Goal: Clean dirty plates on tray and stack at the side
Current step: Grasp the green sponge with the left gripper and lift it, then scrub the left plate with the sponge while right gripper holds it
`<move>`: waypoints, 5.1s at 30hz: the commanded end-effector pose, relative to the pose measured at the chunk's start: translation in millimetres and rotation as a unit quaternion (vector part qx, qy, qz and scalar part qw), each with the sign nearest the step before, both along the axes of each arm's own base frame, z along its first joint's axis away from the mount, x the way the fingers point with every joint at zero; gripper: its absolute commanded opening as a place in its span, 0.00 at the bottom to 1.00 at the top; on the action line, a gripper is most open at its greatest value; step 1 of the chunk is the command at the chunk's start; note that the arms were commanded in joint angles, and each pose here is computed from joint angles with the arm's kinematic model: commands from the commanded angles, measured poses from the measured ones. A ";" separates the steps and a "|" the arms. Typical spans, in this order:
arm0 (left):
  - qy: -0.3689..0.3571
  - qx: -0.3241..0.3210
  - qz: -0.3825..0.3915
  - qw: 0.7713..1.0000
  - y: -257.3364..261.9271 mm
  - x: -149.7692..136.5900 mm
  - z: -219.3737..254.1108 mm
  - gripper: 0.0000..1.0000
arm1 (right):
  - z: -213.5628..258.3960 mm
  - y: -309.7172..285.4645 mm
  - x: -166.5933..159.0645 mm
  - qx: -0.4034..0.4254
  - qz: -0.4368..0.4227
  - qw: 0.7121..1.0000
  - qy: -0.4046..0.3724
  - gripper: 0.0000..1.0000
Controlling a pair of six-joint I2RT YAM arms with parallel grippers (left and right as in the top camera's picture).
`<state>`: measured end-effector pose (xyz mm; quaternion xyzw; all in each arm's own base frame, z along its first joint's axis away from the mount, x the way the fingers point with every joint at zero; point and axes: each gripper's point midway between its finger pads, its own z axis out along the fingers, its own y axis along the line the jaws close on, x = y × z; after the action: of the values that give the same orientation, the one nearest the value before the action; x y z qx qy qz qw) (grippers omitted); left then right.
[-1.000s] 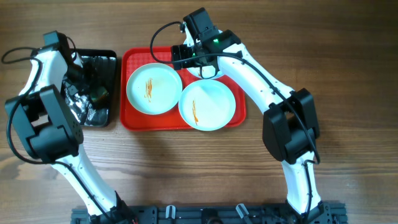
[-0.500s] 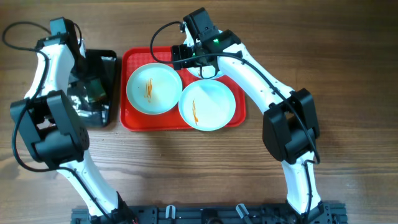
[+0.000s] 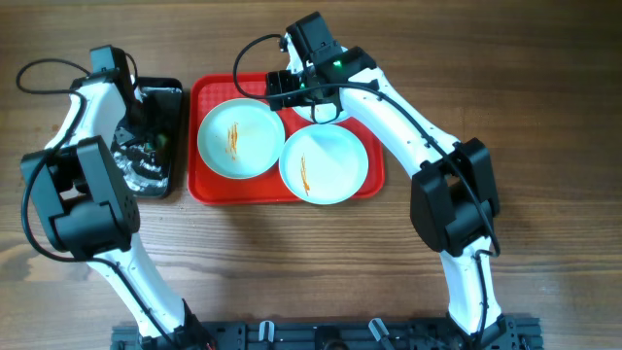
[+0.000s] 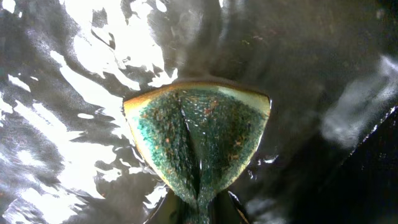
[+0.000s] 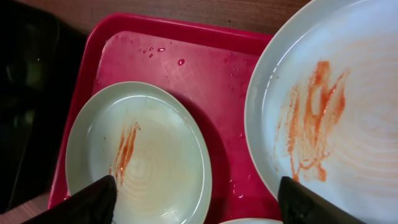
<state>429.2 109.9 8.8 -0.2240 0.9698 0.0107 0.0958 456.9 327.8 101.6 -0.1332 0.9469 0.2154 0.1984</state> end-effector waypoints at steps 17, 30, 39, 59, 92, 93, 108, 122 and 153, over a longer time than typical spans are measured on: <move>-0.122 -0.094 -0.190 0.970 -64.3 9.0 124.5 0.04 | -63.8 2.7 -25.9 -0.042 -0.084 0.991 0.095 0.47; -0.122 -0.112 -0.174 0.971 -95.1 14.8 123.5 0.04 | -119.2 37.1 -36.4 -0.020 -0.046 0.991 0.121 0.16; -0.084 -0.135 -0.181 0.970 -148.5 -1.2 64.9 0.04 | -113.7 39.3 -33.1 0.014 -0.038 0.990 0.137 0.04; -0.057 -0.213 -0.235 0.947 -222.7 -1.9 -32.2 0.04 | -114.4 34.0 -38.4 0.019 -0.034 0.986 0.160 0.04; 0.152 -0.158 -0.227 0.949 -228.1 -72.1 -24.7 0.04 | -114.4 34.2 -41.8 0.019 -0.022 0.986 0.163 0.04; 0.138 -0.158 -0.230 0.950 -229.3 -65.7 -25.5 0.04 | -114.4 34.2 -41.8 0.019 -0.022 0.986 0.163 0.04; 0.030 0.161 -0.061 0.985 -118.9 0.9 -20.9 0.04 | -114.6 33.8 -41.1 0.017 -0.023 0.986 0.162 0.04; 0.128 -0.217 -0.164 0.954 -182.9 -57.2 -19.5 0.04 | -114.5 34.0 -41.0 0.018 -0.023 0.986 0.162 0.04; -0.051 -0.117 -0.097 0.987 -91.2 38.2 91.0 0.04 | -123.9 37.2 -62.1 -0.039 -0.019 0.986 0.163 0.04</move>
<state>465.0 10.2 92.4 -0.1318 0.9759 -0.1370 0.1072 396.3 378.5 2.2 -0.0934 0.9674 0.2299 0.0511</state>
